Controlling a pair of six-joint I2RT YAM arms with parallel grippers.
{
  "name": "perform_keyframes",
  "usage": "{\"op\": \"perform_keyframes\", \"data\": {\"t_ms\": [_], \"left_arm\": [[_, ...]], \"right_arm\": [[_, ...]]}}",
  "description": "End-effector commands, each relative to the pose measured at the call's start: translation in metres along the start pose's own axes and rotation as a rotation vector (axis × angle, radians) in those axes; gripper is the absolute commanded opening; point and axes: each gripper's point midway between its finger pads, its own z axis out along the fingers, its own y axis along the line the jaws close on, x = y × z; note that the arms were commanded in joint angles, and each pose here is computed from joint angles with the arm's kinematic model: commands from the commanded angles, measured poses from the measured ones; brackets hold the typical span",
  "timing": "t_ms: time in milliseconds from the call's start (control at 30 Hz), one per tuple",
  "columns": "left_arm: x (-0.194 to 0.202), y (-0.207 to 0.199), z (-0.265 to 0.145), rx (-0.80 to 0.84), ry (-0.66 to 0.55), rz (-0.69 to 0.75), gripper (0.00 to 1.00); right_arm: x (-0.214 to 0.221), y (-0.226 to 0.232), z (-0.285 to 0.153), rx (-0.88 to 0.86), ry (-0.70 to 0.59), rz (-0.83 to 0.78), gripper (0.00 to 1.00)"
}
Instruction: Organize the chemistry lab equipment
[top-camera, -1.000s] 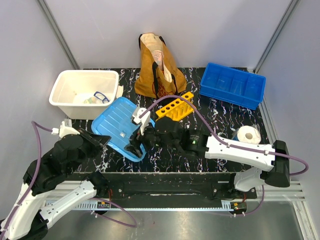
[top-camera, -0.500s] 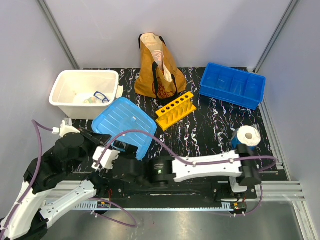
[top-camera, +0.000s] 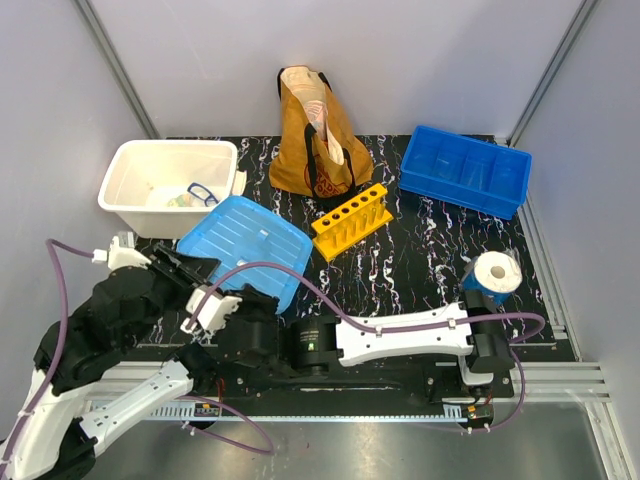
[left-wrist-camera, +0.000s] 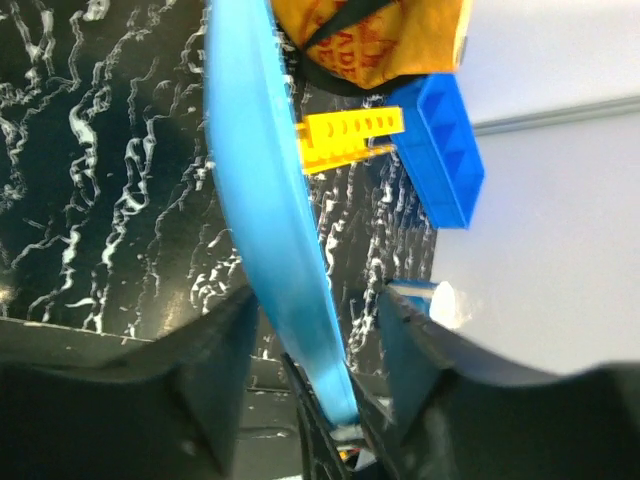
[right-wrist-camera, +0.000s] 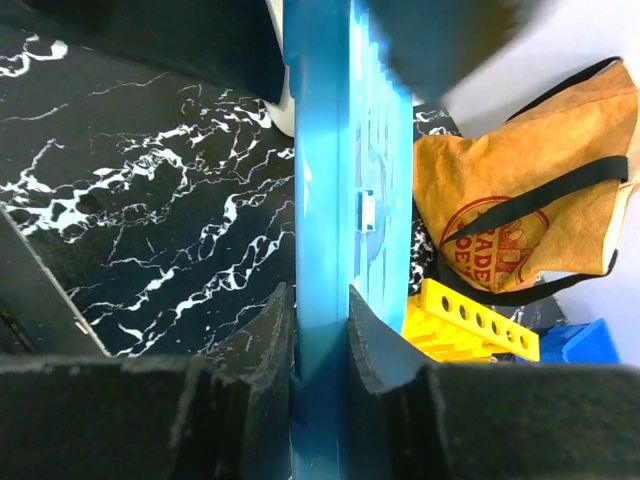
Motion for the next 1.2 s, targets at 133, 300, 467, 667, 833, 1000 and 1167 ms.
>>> {"op": "perform_keyframes", "data": {"t_ms": [133, 300, 467, 667, 833, 1000, 1167], "left_arm": [[-0.053, -0.079, -0.052, 0.339, -0.164, 0.258, 0.99], [-0.071, -0.104, -0.071, 0.416, -0.229, 0.375, 0.99], [-0.079, -0.11, -0.063, 0.387, -0.279, 0.522, 0.99], [-0.094, -0.104, -0.041, 0.255, -0.364, 0.628, 0.99], [-0.12, -0.1, -0.023, 0.065, -0.473, 0.715, 0.99], [-0.134, -0.098, -0.008, -0.083, -0.523, 0.763, 0.99], [-0.15, -0.091, 0.002, -0.218, -0.594, 0.754, 0.99]], "right_arm": [[-0.054, -0.064, -0.02, -0.095, -0.152, 0.371, 0.0], [-0.069, -0.108, -0.012, -0.167, -0.246, 0.655, 0.0], [-0.09, -0.167, -0.014, -0.14, -0.386, 0.873, 0.0], [-0.106, -0.219, -0.006, -0.167, -0.568, 1.132, 0.0], [-0.113, -0.246, 0.016, -0.164, -0.666, 1.272, 0.0], [-0.101, -0.262, 0.063, -0.229, -0.743, 1.513, 0.0], [-0.107, -0.25, 0.117, -0.395, -0.766, 1.637, 0.0]]}}
